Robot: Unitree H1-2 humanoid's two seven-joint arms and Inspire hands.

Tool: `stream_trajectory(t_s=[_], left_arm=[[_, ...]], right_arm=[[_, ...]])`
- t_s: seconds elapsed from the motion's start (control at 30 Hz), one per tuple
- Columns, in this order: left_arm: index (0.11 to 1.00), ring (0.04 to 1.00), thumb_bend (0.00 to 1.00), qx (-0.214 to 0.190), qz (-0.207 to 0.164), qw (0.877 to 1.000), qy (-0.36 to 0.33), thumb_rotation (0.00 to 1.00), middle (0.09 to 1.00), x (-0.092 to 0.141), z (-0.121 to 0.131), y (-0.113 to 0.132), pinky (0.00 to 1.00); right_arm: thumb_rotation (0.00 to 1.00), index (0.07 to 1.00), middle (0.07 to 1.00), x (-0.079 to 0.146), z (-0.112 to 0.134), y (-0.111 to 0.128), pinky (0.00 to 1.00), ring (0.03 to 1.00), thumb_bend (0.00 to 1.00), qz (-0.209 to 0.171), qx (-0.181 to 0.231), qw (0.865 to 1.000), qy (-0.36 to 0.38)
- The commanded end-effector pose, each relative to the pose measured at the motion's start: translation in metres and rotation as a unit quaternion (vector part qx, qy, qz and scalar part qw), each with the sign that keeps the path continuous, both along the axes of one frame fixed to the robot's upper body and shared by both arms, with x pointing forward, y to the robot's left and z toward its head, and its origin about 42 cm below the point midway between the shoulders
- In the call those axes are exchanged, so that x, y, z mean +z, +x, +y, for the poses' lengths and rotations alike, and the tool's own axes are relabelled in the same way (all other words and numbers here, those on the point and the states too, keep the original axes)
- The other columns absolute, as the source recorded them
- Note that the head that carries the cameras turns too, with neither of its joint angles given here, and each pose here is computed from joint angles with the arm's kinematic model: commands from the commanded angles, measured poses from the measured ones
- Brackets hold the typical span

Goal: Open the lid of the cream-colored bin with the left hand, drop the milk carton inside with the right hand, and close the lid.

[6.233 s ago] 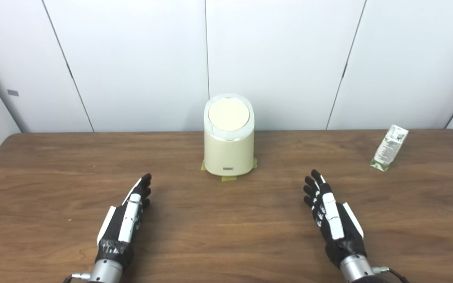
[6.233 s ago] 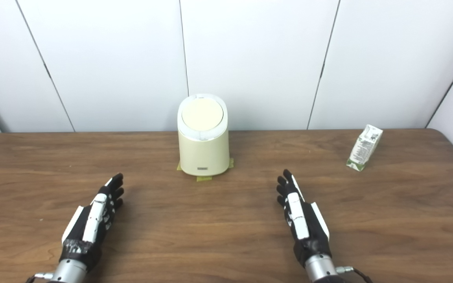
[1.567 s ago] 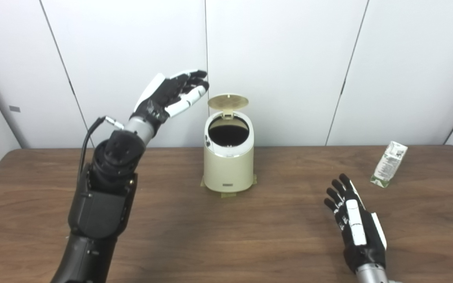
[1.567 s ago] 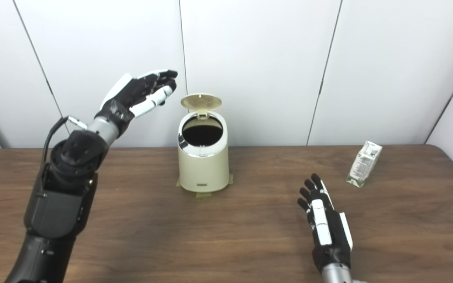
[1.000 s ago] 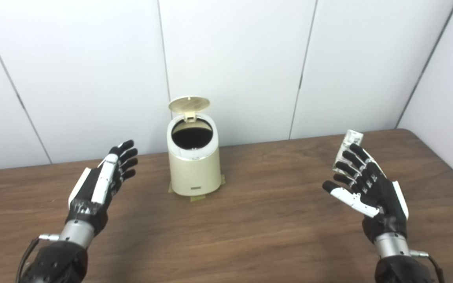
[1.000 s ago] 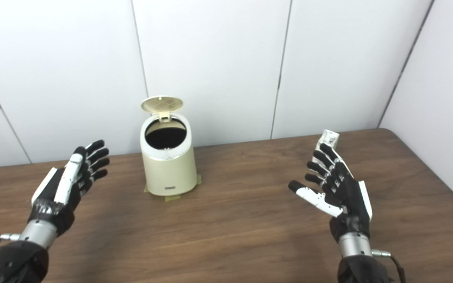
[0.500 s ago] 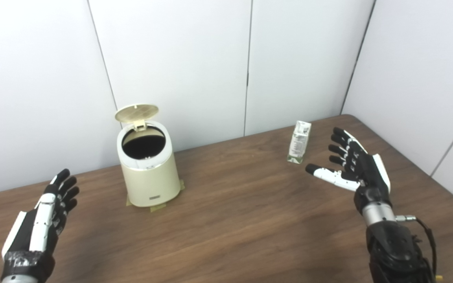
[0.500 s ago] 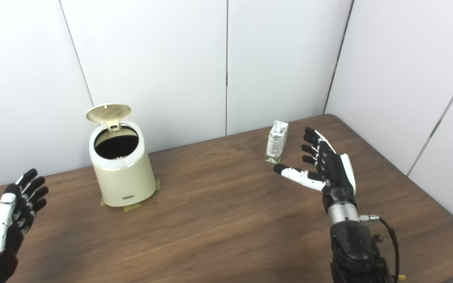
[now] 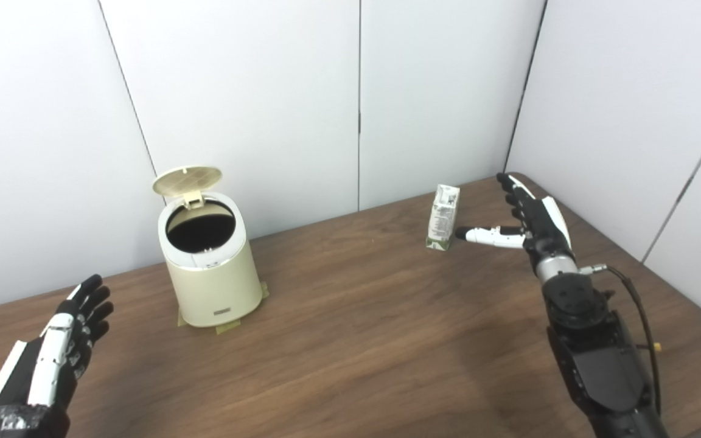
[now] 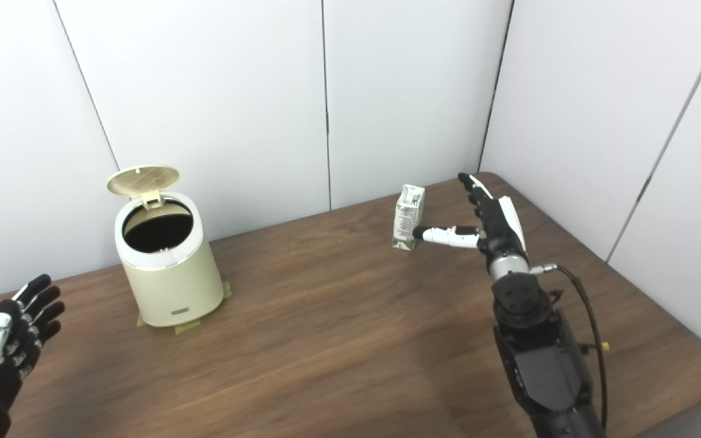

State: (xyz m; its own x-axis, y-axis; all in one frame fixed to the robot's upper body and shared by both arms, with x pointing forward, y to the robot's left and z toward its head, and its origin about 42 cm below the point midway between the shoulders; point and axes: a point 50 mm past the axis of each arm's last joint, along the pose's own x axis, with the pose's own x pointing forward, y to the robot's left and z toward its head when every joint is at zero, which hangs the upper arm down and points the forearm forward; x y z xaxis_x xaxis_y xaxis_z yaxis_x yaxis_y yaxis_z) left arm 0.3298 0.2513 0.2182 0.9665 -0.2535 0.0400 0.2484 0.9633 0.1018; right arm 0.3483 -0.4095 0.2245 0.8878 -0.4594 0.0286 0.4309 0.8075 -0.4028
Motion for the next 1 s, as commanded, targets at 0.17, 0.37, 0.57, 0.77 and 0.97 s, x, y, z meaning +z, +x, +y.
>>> stream_trajectory(t_s=[0.17, 0.37, 0.57, 0.77, 0.97], left_arm=[[0.949, 0.950, 0.21, -0.018, -0.034, 0.999, 0.032, 1.00, 0.953, 0.023, 0.000, -0.001, 0.97], [0.940, 0.962, 0.19, -0.036, -0.040, 0.998, 0.036, 1.00, 0.959, 0.027, -0.003, -0.006, 1.00], [0.928, 0.959, 0.13, -0.045, -0.046, 0.996, 0.054, 1.00, 0.952, 0.030, -0.006, -0.008, 1.00], [0.948, 0.986, 0.11, -0.060, -0.049, 0.995, 0.058, 1.00, 0.971, 0.033, -0.006, -0.011, 1.00], [0.943, 0.983, 0.10, -0.061, -0.050, 0.995, 0.057, 1.00, 0.967, 0.036, -0.005, -0.010, 1.00]], right_arm=[[0.13, 0.970, 0.977, 0.039, -0.010, 0.044, 0.93, 0.966, 0.89, -0.005, 0.021, 0.999, -0.032], [0.17, 0.973, 0.967, 0.037, -0.008, 0.067, 0.89, 0.940, 0.92, 0.025, 0.025, 0.998, -0.048], [0.17, 0.950, 0.919, 0.029, -0.006, 0.083, 0.84, 0.892, 0.94, 0.043, 0.000, 0.998, -0.046], [0.16, 0.950, 0.901, 0.024, -0.004, 0.090, 0.79, 0.852, 0.92, 0.052, -0.013, 0.997, -0.049], [0.18, 0.936, 0.894, 0.022, -0.002, 0.094, 0.75, 0.832, 0.93, 0.056, -0.019, 0.997, -0.051]])
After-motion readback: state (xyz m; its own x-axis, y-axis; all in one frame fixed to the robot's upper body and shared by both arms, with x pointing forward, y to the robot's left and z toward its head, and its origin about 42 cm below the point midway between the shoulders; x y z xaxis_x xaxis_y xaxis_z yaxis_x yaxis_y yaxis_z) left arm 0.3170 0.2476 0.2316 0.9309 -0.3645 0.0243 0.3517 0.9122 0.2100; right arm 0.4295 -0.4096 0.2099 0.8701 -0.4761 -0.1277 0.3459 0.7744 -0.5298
